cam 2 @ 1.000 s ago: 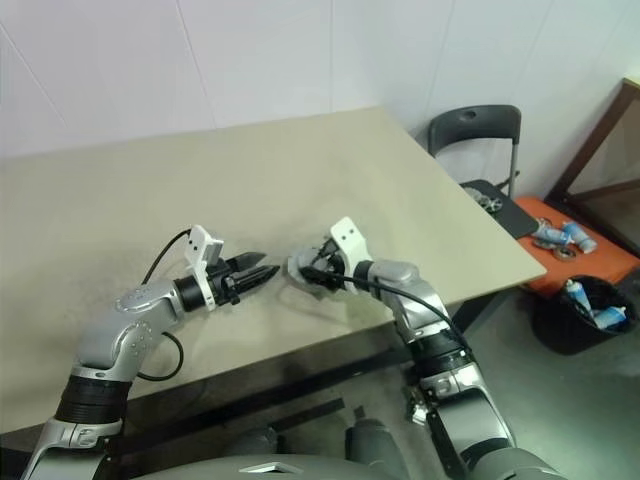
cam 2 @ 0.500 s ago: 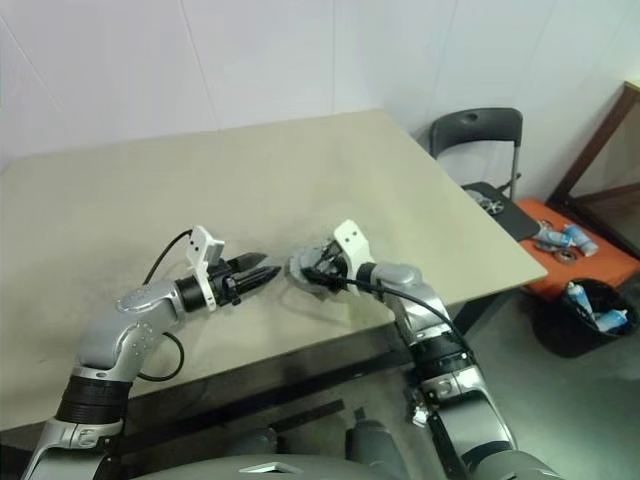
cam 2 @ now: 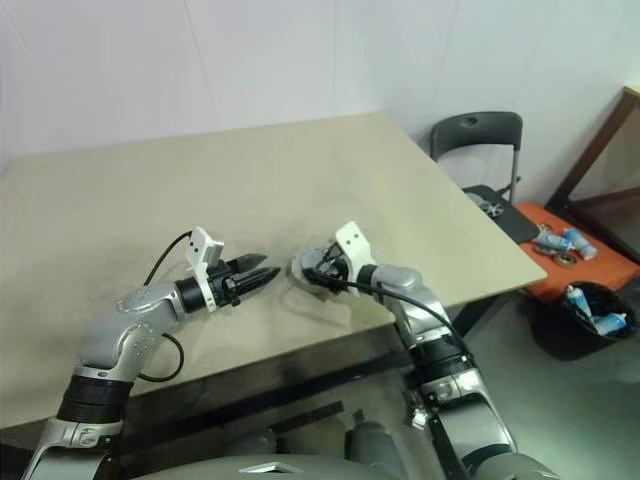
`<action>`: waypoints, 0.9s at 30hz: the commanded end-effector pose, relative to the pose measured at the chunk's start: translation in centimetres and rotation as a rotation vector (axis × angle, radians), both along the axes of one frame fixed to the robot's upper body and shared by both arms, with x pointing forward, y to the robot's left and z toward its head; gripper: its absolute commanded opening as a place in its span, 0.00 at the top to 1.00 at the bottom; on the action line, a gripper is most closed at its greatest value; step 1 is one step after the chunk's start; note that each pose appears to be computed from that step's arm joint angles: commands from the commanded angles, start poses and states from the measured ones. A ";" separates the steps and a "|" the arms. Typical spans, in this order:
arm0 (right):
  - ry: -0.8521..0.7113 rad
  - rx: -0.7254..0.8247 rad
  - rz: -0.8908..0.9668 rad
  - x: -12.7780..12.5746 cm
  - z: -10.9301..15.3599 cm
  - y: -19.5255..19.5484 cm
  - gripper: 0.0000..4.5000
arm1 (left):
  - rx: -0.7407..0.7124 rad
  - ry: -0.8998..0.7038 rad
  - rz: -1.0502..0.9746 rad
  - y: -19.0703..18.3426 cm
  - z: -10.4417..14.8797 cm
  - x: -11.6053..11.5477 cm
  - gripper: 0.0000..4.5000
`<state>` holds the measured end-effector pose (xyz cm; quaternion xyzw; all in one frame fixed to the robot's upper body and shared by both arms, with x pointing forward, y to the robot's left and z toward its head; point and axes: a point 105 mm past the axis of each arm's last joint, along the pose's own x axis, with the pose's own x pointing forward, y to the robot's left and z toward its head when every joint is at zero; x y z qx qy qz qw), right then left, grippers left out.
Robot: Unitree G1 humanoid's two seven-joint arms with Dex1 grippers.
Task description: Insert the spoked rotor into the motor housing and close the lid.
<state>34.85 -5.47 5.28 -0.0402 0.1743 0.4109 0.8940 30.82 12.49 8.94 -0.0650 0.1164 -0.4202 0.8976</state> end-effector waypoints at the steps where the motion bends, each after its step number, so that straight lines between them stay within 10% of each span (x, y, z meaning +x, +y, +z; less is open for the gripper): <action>1: 0.087 -0.105 -0.027 -1.1 -3.7 -0.9 0.31 | -0.001 -0.045 -0.003 -0.1 0.7 0.2 0.40; 27: 0.135 -0.163 -0.123 -1.1 -6.9 -3.2 0.31 | -0.010 -0.062 -0.007 -0.9 1.1 0.3 0.40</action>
